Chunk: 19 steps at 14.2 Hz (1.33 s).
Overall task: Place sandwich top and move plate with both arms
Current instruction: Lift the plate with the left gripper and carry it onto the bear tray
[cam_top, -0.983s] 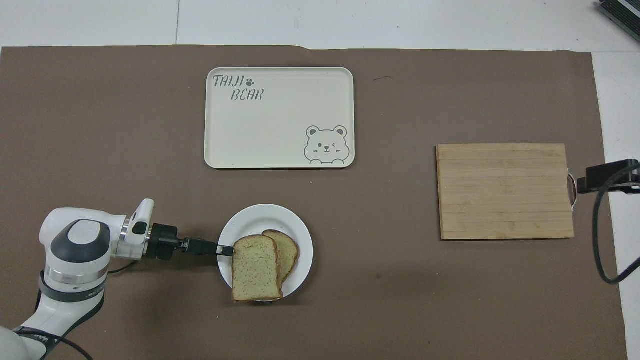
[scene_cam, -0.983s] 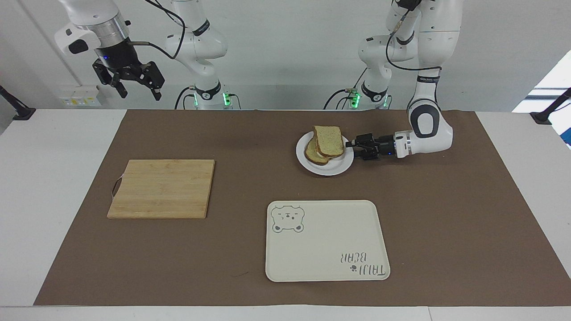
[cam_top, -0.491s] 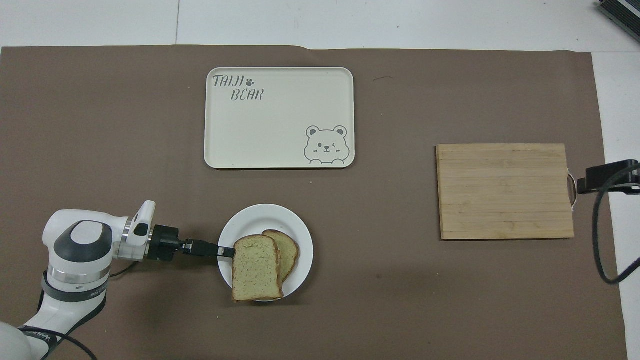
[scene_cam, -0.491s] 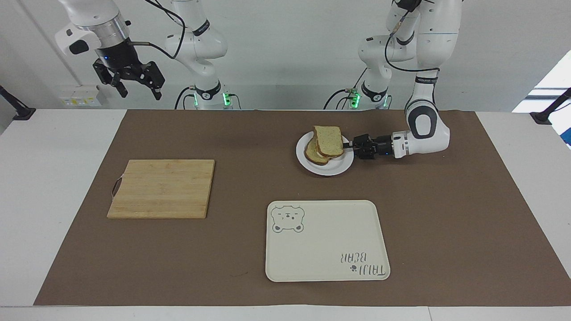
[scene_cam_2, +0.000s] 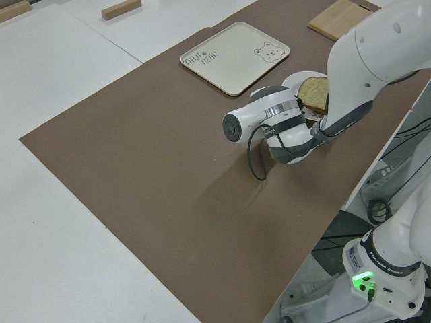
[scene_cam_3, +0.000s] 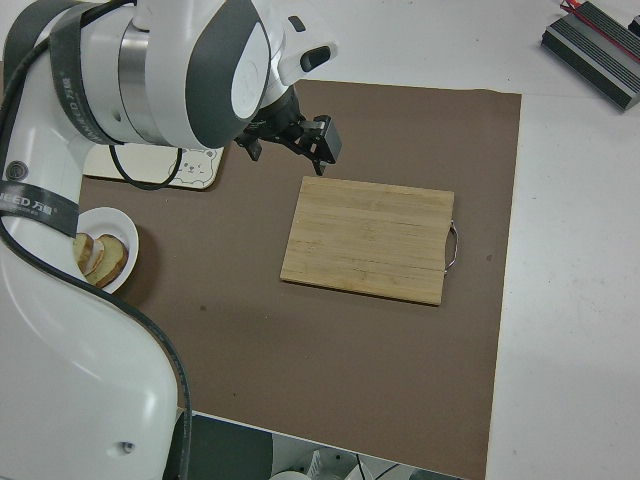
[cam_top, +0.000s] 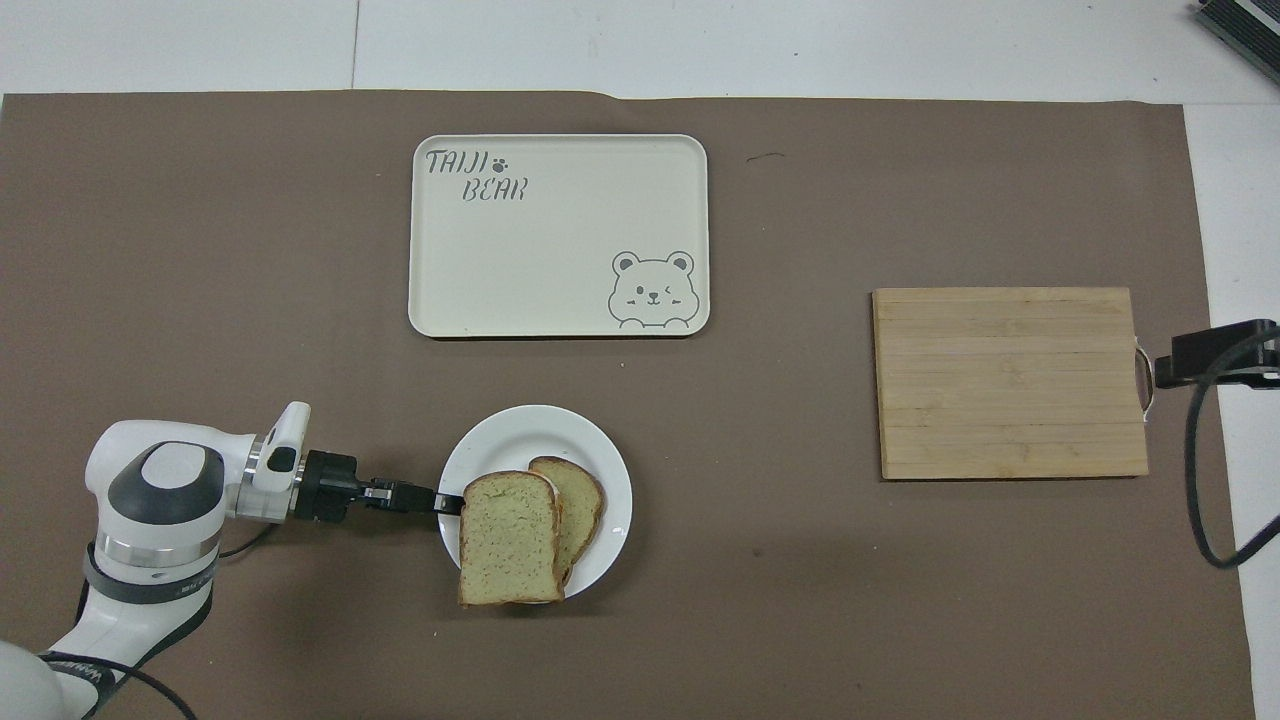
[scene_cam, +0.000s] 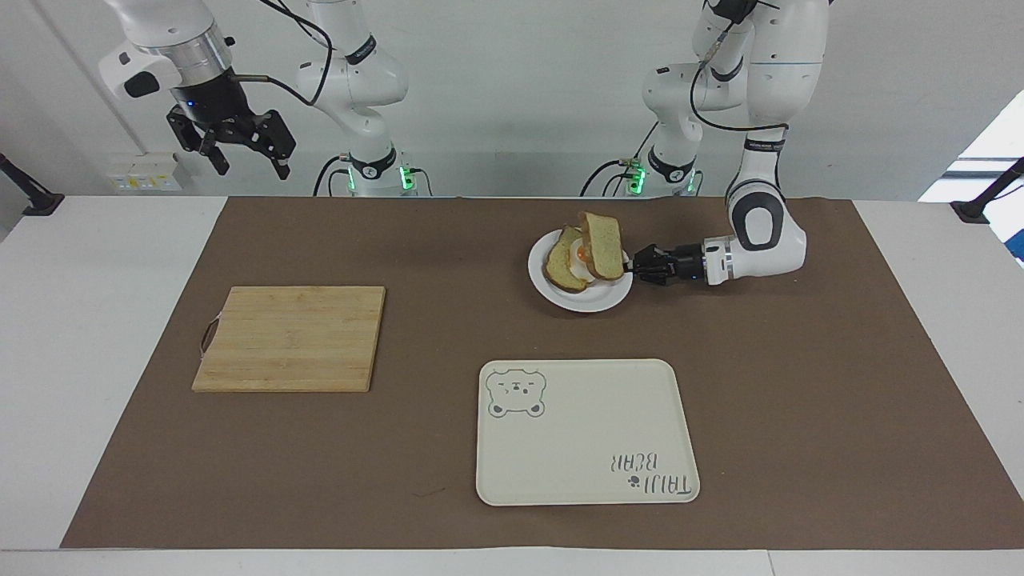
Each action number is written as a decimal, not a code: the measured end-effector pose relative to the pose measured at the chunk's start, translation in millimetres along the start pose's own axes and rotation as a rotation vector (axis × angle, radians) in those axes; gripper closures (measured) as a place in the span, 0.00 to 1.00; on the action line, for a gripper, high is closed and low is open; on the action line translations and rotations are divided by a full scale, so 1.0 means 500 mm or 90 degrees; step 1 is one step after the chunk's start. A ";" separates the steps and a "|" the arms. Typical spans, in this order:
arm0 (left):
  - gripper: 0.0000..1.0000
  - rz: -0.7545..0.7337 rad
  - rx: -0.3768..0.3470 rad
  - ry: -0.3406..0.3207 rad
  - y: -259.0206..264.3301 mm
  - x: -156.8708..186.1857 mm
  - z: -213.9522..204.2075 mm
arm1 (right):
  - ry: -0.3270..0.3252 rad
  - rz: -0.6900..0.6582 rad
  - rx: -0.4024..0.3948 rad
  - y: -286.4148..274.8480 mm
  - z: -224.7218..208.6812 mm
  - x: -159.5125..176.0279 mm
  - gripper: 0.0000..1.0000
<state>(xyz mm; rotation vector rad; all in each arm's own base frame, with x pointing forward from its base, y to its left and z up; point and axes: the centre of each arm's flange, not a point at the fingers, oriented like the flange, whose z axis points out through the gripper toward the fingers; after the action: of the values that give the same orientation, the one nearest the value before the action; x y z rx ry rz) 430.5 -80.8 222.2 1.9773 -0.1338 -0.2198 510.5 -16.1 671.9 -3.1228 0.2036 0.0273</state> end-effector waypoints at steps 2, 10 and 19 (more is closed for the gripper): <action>0.95 0.000 0.000 0.000 0.000 0.000 0.000 | 0.000 0.000 0.000 0.000 0.000 0.000 0.00; 0.95 0.007 -0.004 0.005 0.011 0.014 -0.012 | 0.000 0.000 0.000 0.000 0.000 0.000 0.00; 0.95 -0.005 0.007 0.002 0.096 0.073 -0.061 | 0.000 0.000 0.000 0.000 0.000 0.000 0.00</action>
<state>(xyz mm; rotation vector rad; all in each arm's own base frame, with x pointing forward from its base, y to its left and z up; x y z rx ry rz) 473.0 -80.2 274.9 1.9901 -0.1259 -0.2214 510.5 -16.1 671.9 -3.1228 0.2036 0.0272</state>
